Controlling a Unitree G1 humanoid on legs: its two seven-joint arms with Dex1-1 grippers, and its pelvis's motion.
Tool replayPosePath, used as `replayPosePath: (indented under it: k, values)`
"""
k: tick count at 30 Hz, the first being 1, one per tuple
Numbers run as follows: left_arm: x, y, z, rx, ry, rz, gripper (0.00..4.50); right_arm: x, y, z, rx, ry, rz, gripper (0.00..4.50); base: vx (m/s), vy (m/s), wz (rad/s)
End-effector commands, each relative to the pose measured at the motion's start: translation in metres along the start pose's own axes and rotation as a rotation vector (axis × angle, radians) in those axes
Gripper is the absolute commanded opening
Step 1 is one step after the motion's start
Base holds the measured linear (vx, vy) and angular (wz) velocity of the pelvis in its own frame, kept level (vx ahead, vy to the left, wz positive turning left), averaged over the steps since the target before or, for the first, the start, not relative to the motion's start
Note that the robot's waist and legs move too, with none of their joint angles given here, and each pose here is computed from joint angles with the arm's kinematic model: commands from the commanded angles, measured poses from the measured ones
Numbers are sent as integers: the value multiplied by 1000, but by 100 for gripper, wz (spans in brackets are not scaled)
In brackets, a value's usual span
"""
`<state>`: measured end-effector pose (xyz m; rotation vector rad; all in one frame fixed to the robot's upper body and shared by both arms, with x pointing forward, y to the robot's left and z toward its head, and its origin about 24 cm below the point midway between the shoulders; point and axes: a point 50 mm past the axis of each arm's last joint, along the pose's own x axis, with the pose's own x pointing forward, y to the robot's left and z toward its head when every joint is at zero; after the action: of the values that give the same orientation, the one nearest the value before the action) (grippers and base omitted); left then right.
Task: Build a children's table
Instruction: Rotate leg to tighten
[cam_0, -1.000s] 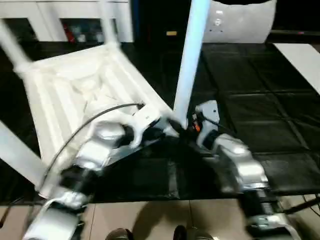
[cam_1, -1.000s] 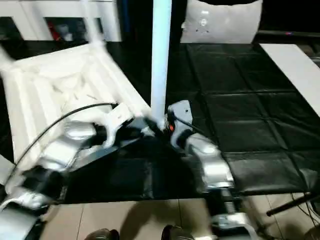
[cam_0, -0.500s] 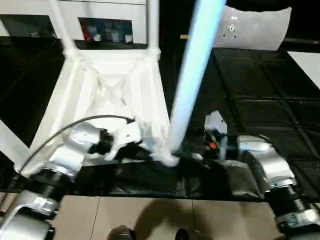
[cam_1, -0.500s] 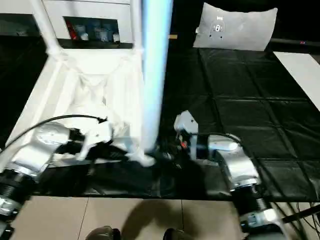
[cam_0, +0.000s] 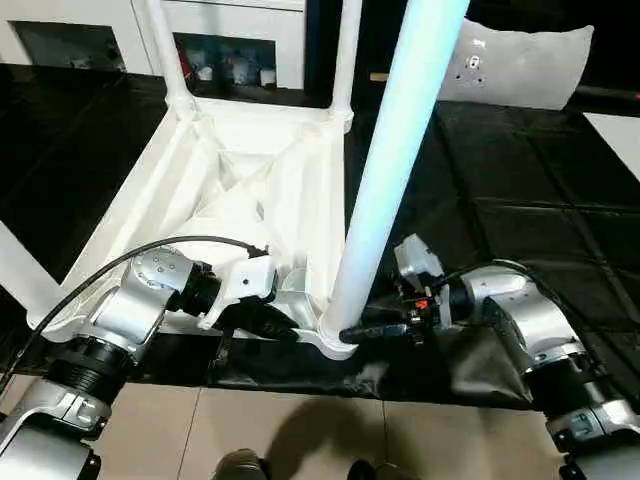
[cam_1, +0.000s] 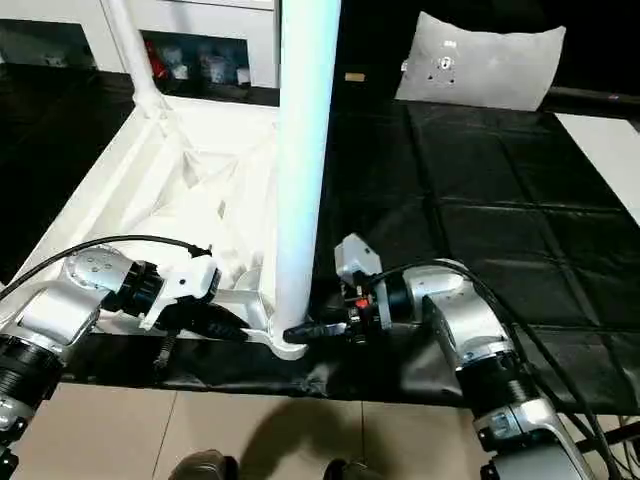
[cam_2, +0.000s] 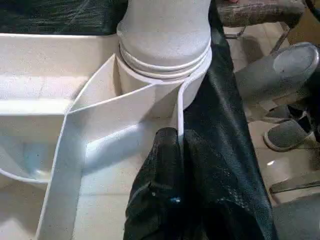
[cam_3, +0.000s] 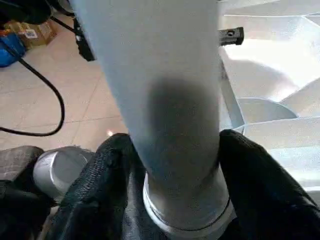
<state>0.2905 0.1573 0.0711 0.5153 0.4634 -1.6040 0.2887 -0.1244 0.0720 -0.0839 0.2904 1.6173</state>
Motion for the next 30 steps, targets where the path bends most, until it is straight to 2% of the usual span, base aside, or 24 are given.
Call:
replayPosePath:
  k: [1, 2, 4, 8, 16, 18, 19, 20, 21, 23, 25, 27, 30]
  values:
    - [11, -5, 6, 43, 0, -98, 0, -3, -1, 3, 3, 8, 24, 247, 0, 0, 0]
    - [11, -5, 6, 43, 1, -99, 0, -2, -1, 3, 5, 8, 26, 247, 0, 0, 0]
    - [10, -5, 6, 44, 2, -99, 0, -2, -1, 3, 9, 10, 31, 215, 0, 0, 0]
    - [9, -5, 4, 40, 8, -101, 0, 0, 1, 2, 21, 8, 46, 200, 0, 0, 0]
    - [12, -2, 7, 3, -29, -60, 0, 3, 8, -1, 76, -19, 64, 195, 0, 0, 0]
    - [15, 1, 9, -24, -41, -3, 0, 11, 9, -2, 95, -52, 6, 195, 0, 0, 0]
    - [20, 5, 11, -32, -45, 47, 0, 20, 9, -4, 93, -72, -82, 195, 0, 0, 0]
    - [20, 5, 11, -32, -45, 47, 0, 20, 9, -4, 93, -72, -82, 195, 0, 0, 0]
    - [26, 10, 14, -58, -47, 113, 0, 30, 6, -6, 98, -80, -194, 195, 0, 0, 0]
    - [29, 12, 14, -68, -45, 139, 0, 34, 4, -7, 104, -81, -237, 195, 0, 0, 0]
    - [42, 24, 22, -133, -75, 259, 0, 53, 1, -6, 190, -110, -369, 194, -57, 6, -8]
    - [45, 28, 26, -153, -91, 295, 0, 59, -1, -5, 217, -125, -414, 193, -29, 10, -5]
    - [55, 46, 43, -247, -162, 456, 0, 78, -16, 3, 286, -167, -622, 193, -66, 30, -5]
